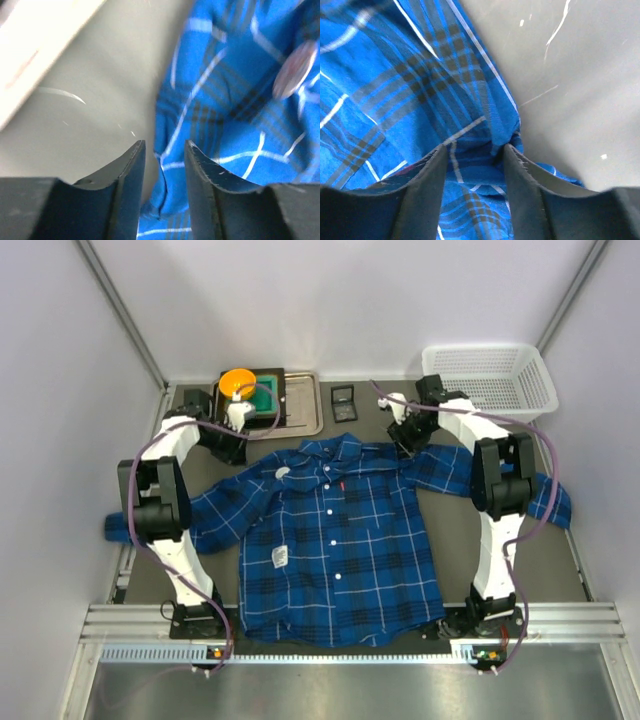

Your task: Pin the brooch onto the clothing

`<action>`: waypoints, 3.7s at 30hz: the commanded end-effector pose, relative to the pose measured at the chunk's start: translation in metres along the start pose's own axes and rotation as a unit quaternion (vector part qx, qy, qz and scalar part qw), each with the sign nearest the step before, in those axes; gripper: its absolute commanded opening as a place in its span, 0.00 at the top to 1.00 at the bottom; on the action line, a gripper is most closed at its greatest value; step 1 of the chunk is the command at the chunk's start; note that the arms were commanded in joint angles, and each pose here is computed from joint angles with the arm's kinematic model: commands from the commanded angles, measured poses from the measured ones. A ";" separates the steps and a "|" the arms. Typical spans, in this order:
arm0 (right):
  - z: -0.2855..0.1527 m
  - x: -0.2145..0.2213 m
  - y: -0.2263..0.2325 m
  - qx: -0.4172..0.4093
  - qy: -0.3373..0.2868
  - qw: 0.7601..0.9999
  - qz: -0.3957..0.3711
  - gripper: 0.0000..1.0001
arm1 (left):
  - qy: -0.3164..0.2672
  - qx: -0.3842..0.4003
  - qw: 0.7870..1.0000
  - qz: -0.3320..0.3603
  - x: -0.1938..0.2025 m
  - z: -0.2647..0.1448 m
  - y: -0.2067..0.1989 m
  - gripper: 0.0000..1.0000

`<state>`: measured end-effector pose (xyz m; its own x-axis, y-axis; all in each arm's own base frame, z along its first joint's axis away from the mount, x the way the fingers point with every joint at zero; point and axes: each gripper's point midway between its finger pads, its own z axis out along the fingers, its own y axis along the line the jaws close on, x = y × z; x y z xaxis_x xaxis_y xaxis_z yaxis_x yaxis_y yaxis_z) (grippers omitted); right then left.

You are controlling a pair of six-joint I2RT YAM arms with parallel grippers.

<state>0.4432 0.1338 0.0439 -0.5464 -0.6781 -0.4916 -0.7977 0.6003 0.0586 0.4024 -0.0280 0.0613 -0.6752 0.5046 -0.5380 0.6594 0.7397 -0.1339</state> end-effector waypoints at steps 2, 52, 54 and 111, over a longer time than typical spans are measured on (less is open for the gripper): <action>-0.038 -0.067 -0.003 -0.011 -0.094 0.995 -0.014 0.42 | -0.149 0.022 0.989 0.005 -0.113 -0.020 0.002 0.52; -0.023 -0.164 -0.015 0.023 -0.193 0.981 -0.021 1.00 | -0.183 0.013 0.983 0.031 -0.156 0.039 -0.028 0.94; -0.029 -0.169 -0.019 0.028 -0.208 0.978 -0.019 1.00 | -0.200 -0.002 0.979 0.035 -0.156 0.030 -0.026 0.96; 0.012 -0.016 0.075 -0.057 -0.002 0.998 0.017 0.36 | -0.134 -0.066 0.989 -0.017 -0.106 0.034 0.070 1.00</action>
<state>0.4025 0.2006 0.0561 -0.5931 -0.6099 -0.5255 -0.7824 0.5907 0.1973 0.5030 -0.0570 0.0508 -0.6415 0.3742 -0.6696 0.6107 0.7774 -0.1506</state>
